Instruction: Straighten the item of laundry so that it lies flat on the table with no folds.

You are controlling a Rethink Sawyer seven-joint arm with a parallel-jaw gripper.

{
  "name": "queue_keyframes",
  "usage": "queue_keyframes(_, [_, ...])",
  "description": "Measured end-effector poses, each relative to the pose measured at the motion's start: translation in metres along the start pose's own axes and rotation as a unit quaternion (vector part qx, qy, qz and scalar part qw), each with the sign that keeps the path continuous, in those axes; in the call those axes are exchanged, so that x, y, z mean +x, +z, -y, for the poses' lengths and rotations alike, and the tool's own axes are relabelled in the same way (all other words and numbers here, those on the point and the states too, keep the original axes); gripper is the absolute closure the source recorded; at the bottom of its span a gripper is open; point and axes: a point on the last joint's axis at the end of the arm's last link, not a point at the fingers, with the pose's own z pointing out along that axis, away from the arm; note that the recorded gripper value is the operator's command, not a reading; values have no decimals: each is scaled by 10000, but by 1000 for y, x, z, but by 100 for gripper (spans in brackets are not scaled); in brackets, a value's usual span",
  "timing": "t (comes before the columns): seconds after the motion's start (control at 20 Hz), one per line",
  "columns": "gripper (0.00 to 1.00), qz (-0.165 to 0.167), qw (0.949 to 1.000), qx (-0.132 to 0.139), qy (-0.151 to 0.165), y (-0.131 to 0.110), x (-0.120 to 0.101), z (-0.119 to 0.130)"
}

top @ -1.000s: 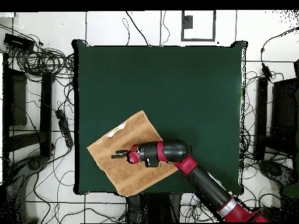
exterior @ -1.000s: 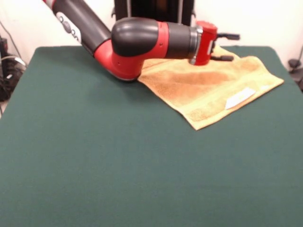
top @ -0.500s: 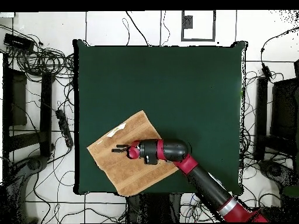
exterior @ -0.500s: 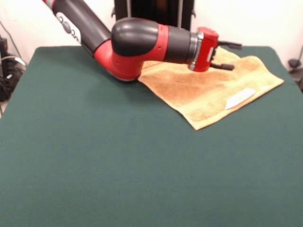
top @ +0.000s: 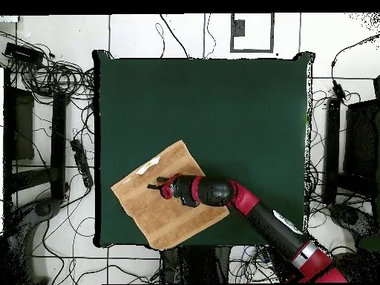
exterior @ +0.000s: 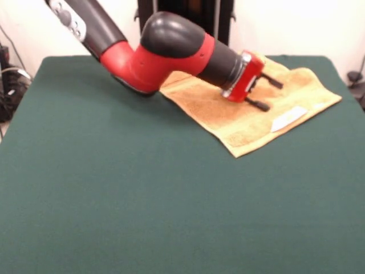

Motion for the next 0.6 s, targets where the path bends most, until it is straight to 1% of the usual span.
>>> queue_keyframes(0.05, [0, -127, 9994, 281, -163, 3, -3, -11])
queue_keyframes(0.1, [0, -200, 9985, 449, -252, 4, -4, -16])
queue_keyframes(0.15, [0, -298, 9965, 711, -338, 6, -5, -22])
queue_keyframes(0.25, [0, -388, 9934, 998, -409, 10, -6, -29])
queue_keyframes(0.3, [0, -445, 9906, 1218, -439, 13, -7, -35])
queue_keyframes(0.35, [0, -502, 9858, 1545, -427, 16, -8, -42])
queue_keyframes(0.5, [0, -533, 9812, 1820, -354, 17, -8, -47])
queue_keyframes(0.6, [0, -563, 9748, 2151, -176, 10, -8, -48])
